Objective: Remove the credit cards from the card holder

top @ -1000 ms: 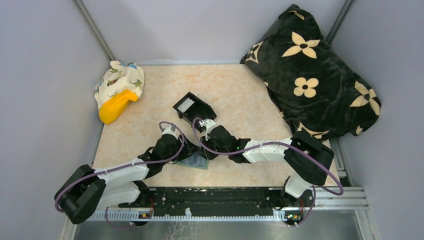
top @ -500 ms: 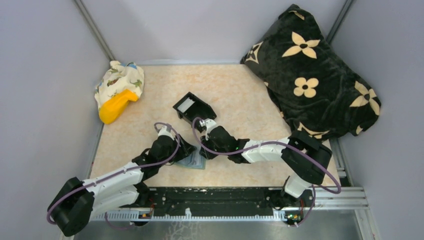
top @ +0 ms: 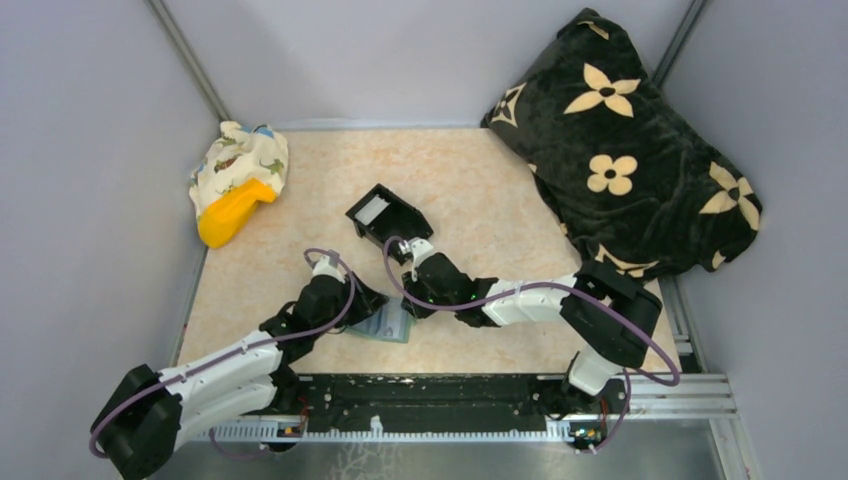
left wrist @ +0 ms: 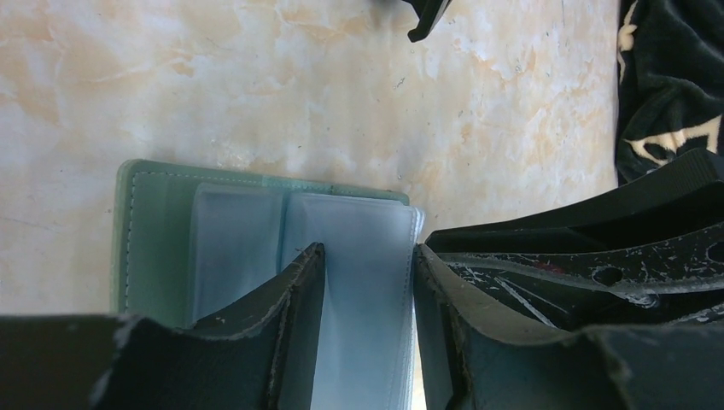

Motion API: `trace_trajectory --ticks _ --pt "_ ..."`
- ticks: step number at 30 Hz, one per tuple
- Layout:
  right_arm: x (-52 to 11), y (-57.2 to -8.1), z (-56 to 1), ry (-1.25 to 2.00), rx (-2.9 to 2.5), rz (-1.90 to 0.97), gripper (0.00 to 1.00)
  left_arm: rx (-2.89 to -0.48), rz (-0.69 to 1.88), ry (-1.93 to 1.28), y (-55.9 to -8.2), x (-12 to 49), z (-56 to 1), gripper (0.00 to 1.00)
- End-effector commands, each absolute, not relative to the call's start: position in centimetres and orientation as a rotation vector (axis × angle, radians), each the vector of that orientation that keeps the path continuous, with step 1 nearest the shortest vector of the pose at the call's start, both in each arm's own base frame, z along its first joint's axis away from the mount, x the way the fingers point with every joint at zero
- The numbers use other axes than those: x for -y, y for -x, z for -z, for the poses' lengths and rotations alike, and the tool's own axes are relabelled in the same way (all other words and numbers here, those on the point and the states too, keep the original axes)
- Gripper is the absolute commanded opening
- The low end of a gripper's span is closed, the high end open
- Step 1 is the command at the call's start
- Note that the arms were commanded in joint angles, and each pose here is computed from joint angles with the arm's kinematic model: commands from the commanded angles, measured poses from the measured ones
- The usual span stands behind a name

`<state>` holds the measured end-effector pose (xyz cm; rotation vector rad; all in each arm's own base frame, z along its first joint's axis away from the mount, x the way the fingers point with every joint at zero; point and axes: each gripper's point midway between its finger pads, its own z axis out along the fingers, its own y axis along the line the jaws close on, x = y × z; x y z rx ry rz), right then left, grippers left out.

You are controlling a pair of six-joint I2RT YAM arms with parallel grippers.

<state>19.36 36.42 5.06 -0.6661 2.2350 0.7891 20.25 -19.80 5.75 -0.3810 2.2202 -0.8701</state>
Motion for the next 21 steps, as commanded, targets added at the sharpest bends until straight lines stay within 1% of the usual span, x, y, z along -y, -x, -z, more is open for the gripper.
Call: trace_trajectory --ticks 1,11,13,21 --pt "-38.5 -19.7 -7.5 0.688 -2.153 -0.852 0.16 -2.218 0.872 0.375 -20.4 19.8 -5.5 0.47" --pt "-41.8 -18.4 -9.6 0.718 -2.101 -1.018 0.16 -2.202 0.868 0.391 -20.4 19.4 -5.8 0.48" --pt "-42.2 -17.9 -8.3 0.727 -2.13 -1.038 0.16 -2.198 0.867 0.393 -20.4 19.3 -5.9 0.48" --pt "-42.6 -17.2 -6.2 0.694 -2.178 -1.1 0.16 -2.142 0.858 0.44 -20.7 18.5 -6.8 0.52"
